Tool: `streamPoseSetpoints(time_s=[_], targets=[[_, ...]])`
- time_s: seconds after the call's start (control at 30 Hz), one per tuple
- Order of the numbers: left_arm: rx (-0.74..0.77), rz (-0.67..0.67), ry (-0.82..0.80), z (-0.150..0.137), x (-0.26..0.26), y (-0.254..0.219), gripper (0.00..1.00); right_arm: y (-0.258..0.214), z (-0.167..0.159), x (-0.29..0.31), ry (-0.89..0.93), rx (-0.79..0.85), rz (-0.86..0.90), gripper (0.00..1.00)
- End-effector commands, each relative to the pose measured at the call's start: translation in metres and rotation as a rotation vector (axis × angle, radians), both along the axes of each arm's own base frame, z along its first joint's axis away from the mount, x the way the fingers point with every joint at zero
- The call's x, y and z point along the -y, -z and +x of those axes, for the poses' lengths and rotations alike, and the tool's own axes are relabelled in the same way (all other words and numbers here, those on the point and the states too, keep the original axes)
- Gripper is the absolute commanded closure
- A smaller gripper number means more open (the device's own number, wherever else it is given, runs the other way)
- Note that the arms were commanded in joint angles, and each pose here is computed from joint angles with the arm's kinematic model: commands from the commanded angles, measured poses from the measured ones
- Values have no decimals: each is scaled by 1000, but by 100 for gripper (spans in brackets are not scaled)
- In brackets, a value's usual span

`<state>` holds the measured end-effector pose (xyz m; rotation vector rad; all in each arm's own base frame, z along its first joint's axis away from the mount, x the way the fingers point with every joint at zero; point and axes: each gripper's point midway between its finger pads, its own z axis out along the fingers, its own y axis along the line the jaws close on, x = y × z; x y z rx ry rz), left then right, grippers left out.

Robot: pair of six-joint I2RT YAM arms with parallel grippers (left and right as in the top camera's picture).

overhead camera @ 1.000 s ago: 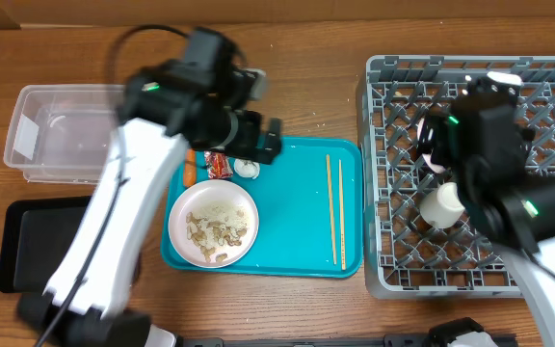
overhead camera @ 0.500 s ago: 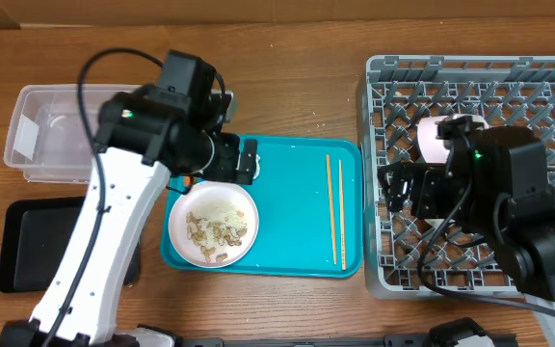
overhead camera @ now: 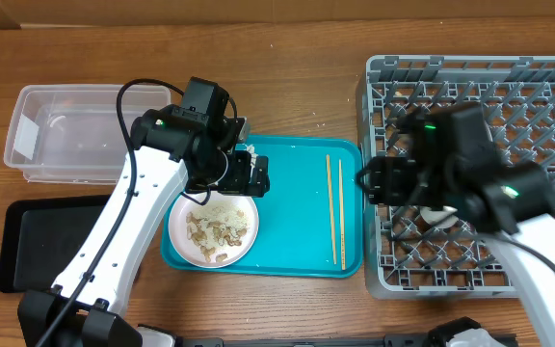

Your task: Sort waste into correct bins and load items into the dishwasher

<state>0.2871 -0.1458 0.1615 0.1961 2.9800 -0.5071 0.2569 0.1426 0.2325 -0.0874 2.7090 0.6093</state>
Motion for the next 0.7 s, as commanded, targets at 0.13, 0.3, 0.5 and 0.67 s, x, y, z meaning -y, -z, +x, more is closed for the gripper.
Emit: streamPoseSetpoints(time_s=[0.13, 0.3, 0.5, 0.67], targets=[[91, 40, -91, 21, -27, -57, 0, 109, 0, -32, 10, -276, -223, 40], [205, 20, -130, 31, -37, -112, 0, 155, 14, -50, -5, -314, -287, 48], [230, 39, -139, 34, -41, -119, 0, 202, 26, -49, 37, -372, -349, 53], [225, 61, -145, 33, -45, -118, 0, 213, 30, -52, 38, -372, -349, 56]])
